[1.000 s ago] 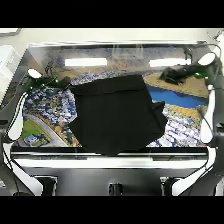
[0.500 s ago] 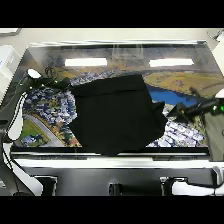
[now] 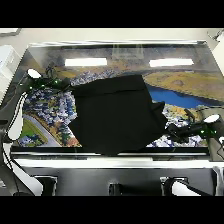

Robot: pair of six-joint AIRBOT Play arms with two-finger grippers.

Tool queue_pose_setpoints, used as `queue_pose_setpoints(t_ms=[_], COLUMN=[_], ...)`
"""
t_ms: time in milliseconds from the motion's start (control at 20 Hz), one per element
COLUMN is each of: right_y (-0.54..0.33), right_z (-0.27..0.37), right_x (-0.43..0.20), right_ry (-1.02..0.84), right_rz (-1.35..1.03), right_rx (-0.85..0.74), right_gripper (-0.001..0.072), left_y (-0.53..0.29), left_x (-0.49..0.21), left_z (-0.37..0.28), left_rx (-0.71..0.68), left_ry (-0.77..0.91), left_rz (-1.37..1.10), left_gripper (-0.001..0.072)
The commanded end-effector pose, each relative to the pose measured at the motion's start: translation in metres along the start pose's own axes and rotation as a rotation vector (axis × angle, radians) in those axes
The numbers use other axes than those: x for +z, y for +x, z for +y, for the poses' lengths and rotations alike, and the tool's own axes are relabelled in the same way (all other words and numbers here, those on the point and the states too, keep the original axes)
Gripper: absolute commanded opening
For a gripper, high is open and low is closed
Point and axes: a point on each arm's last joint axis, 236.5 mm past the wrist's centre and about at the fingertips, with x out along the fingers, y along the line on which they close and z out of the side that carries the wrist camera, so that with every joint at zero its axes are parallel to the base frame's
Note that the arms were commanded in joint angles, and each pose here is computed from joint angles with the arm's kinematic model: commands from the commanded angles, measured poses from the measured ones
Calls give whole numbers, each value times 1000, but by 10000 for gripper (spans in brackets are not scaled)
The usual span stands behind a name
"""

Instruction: Fold the clothes and pants, and hang the long-sleeved shirts on hangers.

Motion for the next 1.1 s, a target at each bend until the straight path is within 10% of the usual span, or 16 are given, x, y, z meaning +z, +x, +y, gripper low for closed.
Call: queue_pose_setpoints(t_ms=[0, 450, 650, 800, 1050], right_y=[4, 10, 30, 39, 11], right_z=[-5, 9, 24, 30, 55], right_x=[16, 30, 20, 18, 45], right_ry=[4, 59, -32, -58, -60], right_rz=[-85, -142, -86, -76, -185], right_rx=[-13, 70, 42, 1, 41], right_gripper=[483, 470, 335, 34, 32], left_y=[0, 0, 0, 0, -1], left_x=[0, 0, 0, 0, -1], left_z=[0, 0, 0, 0, 0], left_rx=[0, 0, 0, 0, -1], left_ry=[0, 0, 0, -1, 0], left_rz=[1, 0, 1, 1, 4], left_gripper=[17, 17, 17, 17, 17])
